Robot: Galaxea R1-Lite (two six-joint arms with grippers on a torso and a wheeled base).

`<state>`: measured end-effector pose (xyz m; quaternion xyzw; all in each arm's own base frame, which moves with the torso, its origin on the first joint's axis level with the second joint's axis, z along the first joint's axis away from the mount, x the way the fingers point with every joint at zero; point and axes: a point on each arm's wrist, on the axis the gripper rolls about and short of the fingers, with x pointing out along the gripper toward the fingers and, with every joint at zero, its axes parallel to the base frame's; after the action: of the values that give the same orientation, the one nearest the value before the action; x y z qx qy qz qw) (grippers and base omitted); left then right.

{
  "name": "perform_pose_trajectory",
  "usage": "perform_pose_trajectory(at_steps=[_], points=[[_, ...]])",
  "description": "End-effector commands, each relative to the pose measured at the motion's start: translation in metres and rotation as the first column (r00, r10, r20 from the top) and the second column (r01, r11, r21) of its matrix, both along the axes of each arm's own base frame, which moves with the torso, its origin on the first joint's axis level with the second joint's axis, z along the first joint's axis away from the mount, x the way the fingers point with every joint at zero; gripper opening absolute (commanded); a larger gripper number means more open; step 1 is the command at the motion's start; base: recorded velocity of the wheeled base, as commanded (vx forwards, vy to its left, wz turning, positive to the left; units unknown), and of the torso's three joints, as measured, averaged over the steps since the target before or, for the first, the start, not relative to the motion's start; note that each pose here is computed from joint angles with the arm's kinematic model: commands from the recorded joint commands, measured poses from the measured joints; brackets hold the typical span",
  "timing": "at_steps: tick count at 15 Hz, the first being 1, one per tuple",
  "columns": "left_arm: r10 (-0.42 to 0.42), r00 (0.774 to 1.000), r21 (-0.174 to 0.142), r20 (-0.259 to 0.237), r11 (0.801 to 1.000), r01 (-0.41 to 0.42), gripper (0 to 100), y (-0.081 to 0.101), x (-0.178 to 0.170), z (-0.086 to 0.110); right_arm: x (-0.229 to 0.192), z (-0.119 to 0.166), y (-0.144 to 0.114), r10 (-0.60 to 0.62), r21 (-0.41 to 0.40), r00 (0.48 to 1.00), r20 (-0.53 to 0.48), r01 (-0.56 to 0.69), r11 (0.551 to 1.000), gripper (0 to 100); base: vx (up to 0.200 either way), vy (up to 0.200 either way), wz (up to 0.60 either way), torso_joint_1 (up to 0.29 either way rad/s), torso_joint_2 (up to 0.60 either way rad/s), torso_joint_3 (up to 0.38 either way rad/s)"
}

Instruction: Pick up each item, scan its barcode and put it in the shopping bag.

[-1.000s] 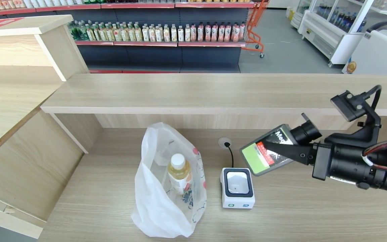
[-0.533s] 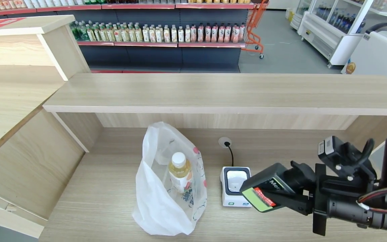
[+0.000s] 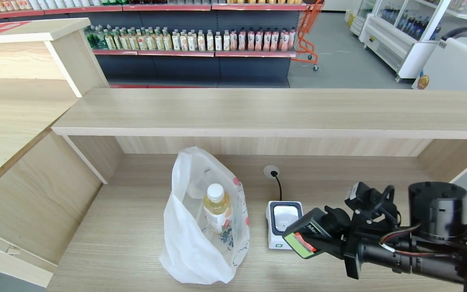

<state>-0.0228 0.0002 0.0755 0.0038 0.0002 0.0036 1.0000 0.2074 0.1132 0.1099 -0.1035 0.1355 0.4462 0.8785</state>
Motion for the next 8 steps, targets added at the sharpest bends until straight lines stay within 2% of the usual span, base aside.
perform_pose_trajectory(at_steps=[1,4,7,8], points=[[0.000,1.000,0.000,0.000,1.000,0.000,100,0.000,0.000,0.000,0.028,-0.027,0.014,-0.034,0.020,0.989,-0.146,0.037,0.999,0,0.000,0.000,0.00,0.000,0.00,0.000],[0.000,1.000,0.000,0.000,1.000,0.000,100,0.000,0.000,0.000,0.043,-0.031,0.039,-0.005,0.067,0.980,-0.200,0.019,0.998,0,0.000,0.000,0.00,0.000,0.00,0.000],[0.000,1.000,0.000,0.000,1.000,0.000,100,0.000,0.000,0.000,0.052,-0.043,0.042,0.074,0.108,0.968,-0.239,-0.049,0.993,0,0.000,0.000,0.00,0.000,0.00,0.000],[0.000,1.000,0.000,0.000,1.000,0.000,100,0.000,0.000,0.000,0.051,-0.044,0.041,0.068,0.114,0.964,-0.256,-0.039,0.993,0,0.000,0.000,0.00,0.000,0.00,0.000]])
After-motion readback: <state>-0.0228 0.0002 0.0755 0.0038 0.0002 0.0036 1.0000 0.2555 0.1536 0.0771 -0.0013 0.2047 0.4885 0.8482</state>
